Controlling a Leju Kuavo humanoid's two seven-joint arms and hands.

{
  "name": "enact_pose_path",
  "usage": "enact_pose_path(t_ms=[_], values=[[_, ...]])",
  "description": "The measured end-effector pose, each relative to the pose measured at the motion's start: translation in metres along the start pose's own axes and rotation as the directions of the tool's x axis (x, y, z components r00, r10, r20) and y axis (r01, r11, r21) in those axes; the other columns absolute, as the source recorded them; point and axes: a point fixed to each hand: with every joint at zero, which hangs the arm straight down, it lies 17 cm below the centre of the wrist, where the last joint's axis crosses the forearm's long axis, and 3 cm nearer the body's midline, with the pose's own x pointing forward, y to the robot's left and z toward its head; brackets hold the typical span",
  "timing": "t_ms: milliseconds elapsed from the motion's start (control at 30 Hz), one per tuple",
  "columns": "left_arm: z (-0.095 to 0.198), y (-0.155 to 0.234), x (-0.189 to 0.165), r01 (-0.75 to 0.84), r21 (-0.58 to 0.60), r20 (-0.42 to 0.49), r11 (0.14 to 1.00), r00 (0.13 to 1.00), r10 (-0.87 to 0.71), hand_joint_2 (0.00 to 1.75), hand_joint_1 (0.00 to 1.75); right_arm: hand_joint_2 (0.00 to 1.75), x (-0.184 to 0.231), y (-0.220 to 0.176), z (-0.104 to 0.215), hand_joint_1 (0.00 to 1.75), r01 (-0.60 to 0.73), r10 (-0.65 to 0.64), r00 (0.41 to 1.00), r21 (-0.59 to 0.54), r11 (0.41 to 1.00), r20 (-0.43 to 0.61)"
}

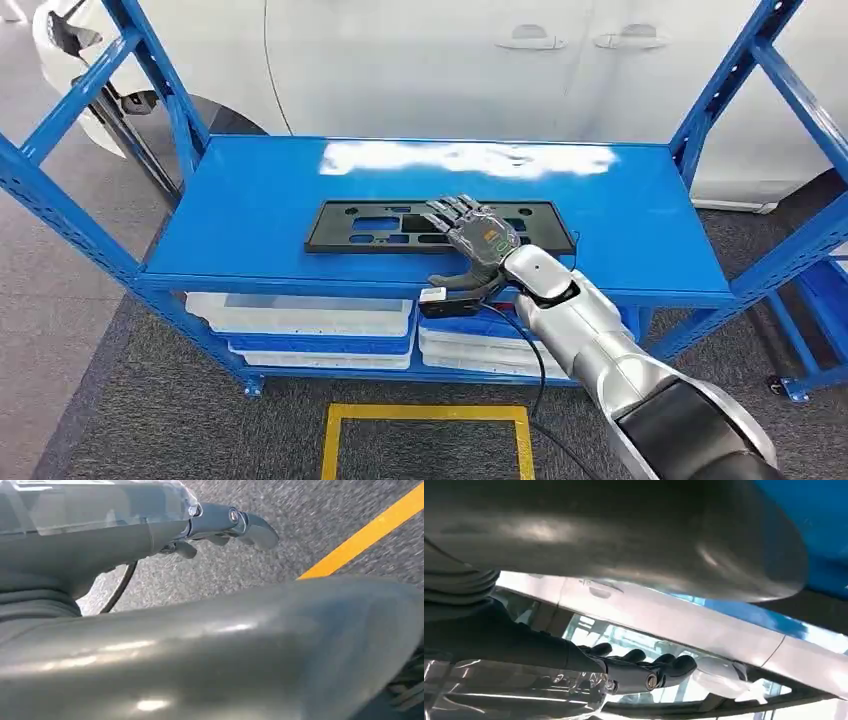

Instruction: Take the parts from the cabinet and place them on the table.

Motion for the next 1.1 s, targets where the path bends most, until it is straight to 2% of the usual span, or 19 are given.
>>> enact_pose_path(t_ms=[433,800,1100], values=[[0.0,-0.001,0.001,-0.008,0.002,0.001,1.0,1.0,0.008,0.0,0.0,0.0,0.003,0.004,0.001,0.0,0.002,-0.002,1.0,0.008,1.0,-0.002],[0.0,-0.002,0.004,0.01,0.003,0.008,1.0,1.0,-0.01,0.0,0.0,0.0,-0.001,-0.011,-0.004,0.0,-0.008,0.008,1.0,-0.017,1.0,-0.002],[0.001,-0.004,0.001,-0.001,-0.001,0.005,1.0,1.0,0.001,0.0,0.0,0.0,0.007,0.001,-0.001,0.0,0.004,-0.004,1.0,0.006,1.0,0.009]])
